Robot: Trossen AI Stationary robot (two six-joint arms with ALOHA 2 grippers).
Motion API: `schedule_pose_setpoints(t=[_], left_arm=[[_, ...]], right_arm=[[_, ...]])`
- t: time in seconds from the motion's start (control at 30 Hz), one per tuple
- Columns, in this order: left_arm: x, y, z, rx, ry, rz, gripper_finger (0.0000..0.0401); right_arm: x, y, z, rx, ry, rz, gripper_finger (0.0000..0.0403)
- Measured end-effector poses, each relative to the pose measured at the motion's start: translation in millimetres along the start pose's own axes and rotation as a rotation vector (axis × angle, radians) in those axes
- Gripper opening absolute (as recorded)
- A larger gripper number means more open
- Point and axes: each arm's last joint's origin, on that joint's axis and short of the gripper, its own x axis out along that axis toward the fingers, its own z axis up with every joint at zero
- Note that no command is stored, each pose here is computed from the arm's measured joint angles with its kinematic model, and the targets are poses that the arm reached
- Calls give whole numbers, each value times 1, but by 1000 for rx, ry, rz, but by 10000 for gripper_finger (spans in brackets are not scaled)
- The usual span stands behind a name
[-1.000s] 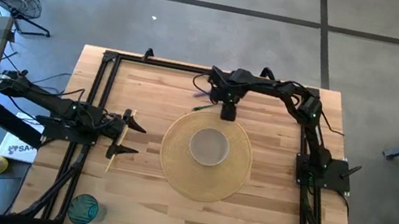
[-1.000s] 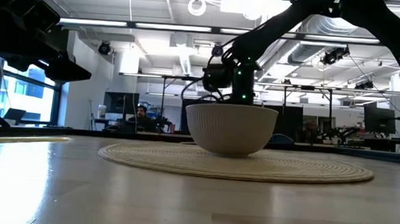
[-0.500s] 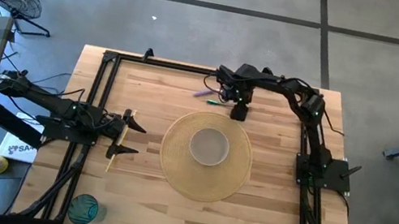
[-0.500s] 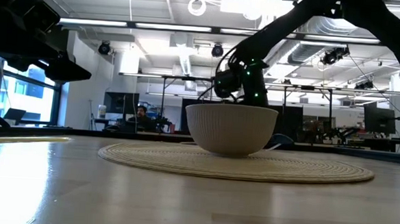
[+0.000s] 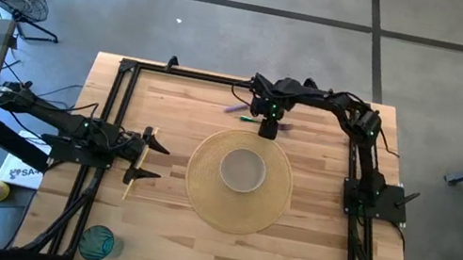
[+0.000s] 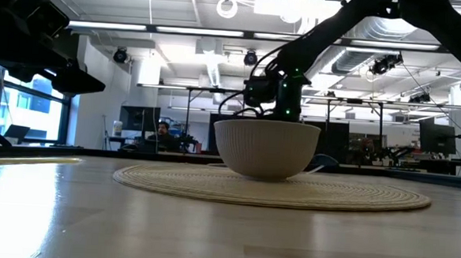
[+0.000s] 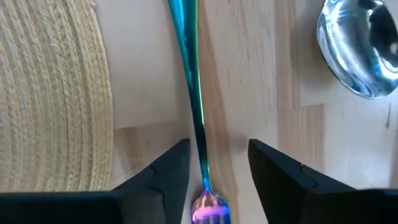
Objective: Pick & Place Utensil
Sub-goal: Put the blue fork into the white bowl on the table placemat
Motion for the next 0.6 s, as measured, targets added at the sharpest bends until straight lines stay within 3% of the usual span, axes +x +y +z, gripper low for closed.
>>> schedule_pose_setpoints(t=[0.43,0.6], left_arm=[[0,0,0,0,0,0,378],[0,0,0,0,0,0,378]], right_arm=[[1,9,-8,68,125,6,16],[0,16,-15,97,225,-13,21]])
